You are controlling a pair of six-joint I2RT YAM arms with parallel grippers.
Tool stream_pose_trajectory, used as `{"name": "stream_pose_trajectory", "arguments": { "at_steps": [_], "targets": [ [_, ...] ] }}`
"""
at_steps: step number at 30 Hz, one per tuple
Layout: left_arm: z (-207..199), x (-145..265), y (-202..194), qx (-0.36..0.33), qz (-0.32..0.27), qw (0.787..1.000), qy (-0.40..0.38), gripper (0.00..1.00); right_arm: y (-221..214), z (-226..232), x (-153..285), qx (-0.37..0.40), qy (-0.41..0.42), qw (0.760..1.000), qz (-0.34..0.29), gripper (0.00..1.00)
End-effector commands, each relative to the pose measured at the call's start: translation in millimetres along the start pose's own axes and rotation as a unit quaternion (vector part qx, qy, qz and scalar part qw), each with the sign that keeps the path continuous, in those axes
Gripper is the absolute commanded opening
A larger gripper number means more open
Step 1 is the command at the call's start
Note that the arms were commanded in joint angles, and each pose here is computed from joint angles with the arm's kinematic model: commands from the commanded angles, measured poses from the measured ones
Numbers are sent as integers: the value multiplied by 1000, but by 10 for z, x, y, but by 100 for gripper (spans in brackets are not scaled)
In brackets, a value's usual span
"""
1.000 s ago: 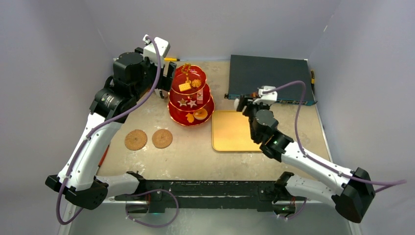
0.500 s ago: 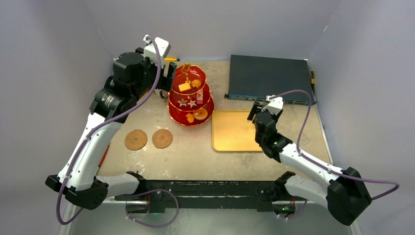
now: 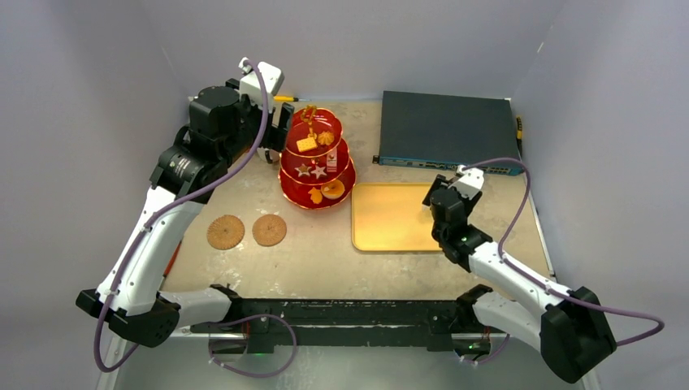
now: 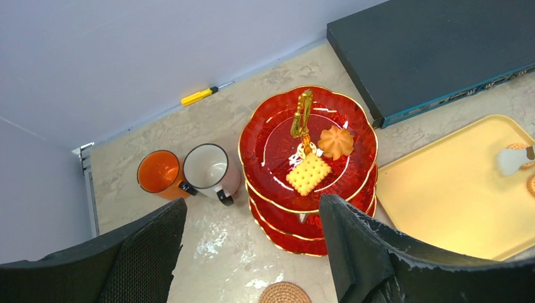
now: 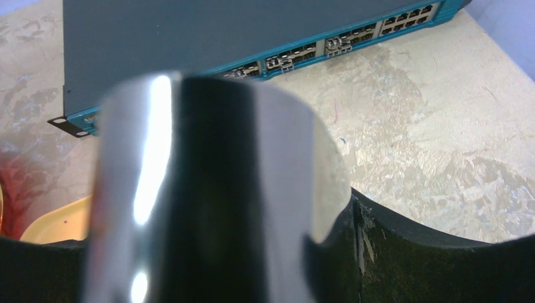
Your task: Serve the afternoon tea
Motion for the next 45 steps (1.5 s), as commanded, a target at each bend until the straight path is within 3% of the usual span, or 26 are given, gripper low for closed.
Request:
{"name": "stream_pose_trajectory", "arguments": {
  "at_steps": [1,45],
  "targets": [
    [29,7,101,1,-23,1000,2,77,34,-77,15,-18,-22,1000,-12,70],
    [62,37,180,-4,-36,999,11,77,35,-38,-202,-24,-27,999,3,67]
  ]
}}
Point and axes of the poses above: each gripper's point midway between its finger pads, its own x axis back along the fingers, its own z axis along the line the jaws close on, y = z × x, the point moved 8 cm from there along x, back along the fingers
